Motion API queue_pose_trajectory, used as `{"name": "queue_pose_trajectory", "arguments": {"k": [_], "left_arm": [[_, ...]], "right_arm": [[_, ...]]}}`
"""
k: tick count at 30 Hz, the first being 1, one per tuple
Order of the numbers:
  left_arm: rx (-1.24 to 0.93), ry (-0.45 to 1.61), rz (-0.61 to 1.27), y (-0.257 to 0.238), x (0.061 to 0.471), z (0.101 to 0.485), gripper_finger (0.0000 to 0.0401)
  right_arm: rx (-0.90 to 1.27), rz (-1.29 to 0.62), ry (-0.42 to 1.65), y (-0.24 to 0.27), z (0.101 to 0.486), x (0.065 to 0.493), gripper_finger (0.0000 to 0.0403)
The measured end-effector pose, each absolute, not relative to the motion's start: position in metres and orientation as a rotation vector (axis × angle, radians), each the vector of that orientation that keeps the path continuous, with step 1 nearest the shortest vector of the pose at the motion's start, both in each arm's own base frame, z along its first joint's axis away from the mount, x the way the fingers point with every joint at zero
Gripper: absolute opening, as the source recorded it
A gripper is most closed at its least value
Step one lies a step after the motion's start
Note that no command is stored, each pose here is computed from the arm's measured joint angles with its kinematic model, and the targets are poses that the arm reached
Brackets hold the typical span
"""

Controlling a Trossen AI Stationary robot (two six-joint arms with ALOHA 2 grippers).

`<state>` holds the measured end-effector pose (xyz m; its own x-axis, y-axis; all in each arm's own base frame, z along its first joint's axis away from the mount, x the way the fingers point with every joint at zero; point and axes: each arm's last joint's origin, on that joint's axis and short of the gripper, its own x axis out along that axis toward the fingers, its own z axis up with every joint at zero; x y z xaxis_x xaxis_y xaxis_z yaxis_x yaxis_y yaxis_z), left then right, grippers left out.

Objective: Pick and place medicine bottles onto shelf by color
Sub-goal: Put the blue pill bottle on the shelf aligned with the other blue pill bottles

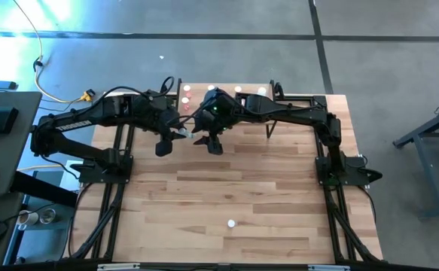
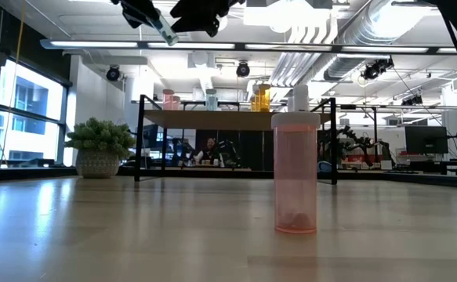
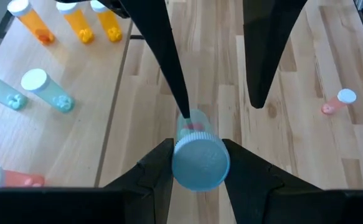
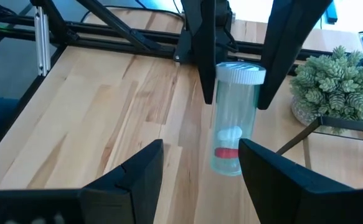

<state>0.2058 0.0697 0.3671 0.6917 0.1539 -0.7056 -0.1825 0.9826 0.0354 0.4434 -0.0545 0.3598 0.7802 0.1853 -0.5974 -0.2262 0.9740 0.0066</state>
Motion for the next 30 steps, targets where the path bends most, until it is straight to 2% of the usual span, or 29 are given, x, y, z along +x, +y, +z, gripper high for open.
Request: {"name": "queue_pose_trajectory", "arguments": {"k": [8, 13, 22, 30], "left_arm": [[-0.032, 0.759, 0.191, 0.070, 0.208, 0.369, 0.0115], [-0.031, 0.758, 0.193, 0.070, 0.208, 0.369, 0.0115], [-0.023, 0.756, 0.190, 0.071, 0.208, 0.369, 0.0115], [-0.006, 0.762, 0.207, 0.071, 0.207, 0.369, 0.0115]], "right_arm": [[-0.055, 0.214, 0.639, -0.055, 0.360, 0.444, 0.0200], [-0.095, 0.105, 0.658, -0.058, 0.359, 0.444, 0.0200], [-0.097, 0.096, 0.664, -0.058, 0.359, 0.443, 0.0200], [-0.141, -0.003, 0.717, -0.061, 0.368, 0.431, 0.0200]]}}
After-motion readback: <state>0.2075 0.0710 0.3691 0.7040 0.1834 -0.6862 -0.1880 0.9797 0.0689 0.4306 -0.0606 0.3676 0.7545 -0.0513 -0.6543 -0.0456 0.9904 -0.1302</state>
